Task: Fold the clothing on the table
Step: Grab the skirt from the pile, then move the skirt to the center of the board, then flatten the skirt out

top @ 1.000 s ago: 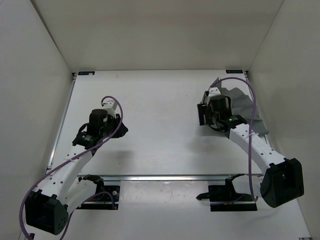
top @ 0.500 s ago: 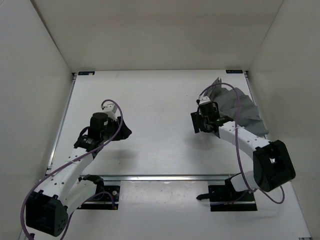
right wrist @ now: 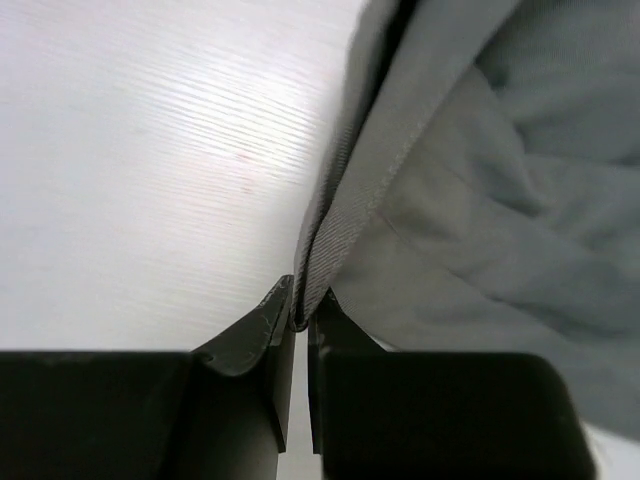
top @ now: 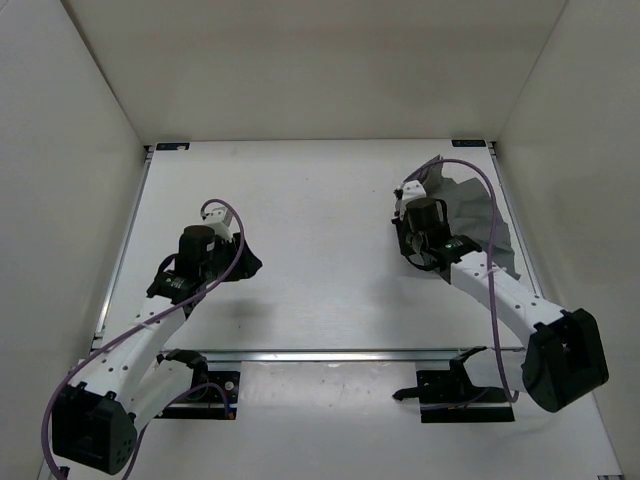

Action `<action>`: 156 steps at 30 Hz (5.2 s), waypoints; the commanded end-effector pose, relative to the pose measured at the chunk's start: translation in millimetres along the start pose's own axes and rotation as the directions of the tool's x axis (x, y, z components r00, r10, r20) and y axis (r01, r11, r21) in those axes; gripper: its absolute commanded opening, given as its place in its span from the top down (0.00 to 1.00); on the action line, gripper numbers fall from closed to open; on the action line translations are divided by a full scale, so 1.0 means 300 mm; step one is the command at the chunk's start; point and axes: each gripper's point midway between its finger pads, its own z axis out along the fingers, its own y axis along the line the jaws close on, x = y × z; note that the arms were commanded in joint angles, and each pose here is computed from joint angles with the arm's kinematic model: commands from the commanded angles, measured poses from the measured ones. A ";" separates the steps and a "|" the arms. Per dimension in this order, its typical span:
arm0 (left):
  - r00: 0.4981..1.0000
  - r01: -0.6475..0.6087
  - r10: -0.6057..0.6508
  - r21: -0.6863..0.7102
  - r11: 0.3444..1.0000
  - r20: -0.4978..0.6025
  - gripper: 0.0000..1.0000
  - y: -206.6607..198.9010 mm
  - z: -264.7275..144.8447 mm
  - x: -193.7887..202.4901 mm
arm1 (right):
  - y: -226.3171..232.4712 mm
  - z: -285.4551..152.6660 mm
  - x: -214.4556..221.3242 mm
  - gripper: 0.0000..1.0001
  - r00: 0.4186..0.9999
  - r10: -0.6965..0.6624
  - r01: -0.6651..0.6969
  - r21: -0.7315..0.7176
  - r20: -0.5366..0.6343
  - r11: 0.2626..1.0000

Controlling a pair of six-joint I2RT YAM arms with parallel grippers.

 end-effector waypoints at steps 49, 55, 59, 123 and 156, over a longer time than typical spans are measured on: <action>0.980 0.055 -0.020 -0.171 0.984 0.199 0.38 0.072 -0.124 -0.221 | 0.017 -0.564 -0.328 0.99 0.947 0.299 -0.187 -0.555 0.119 0.811; 0.984 0.050 -0.023 -0.151 0.987 0.175 0.39 0.049 -0.100 -0.211 | 0.031 -0.335 0.012 1.00 0.928 0.291 -0.366 -0.411 -0.233 0.835; 0.988 0.043 -0.026 -0.112 0.993 0.151 0.38 0.028 -0.056 -0.208 | -0.003 -0.267 0.108 1.00 0.915 0.280 -0.365 -0.298 -0.291 0.882; 0.802 -0.458 0.369 -0.088 0.885 -0.469 1.00 -0.376 0.920 -0.042 | 0.070 -0.204 0.173 1.00 0.927 0.235 -0.342 -0.403 -0.292 0.849; 0.927 -0.188 0.209 -0.095 0.978 0.312 1.00 -0.246 0.030 -0.874 | -0.035 -0.365 -0.726 1.00 0.879 0.211 0.105 -0.606 0.427 0.788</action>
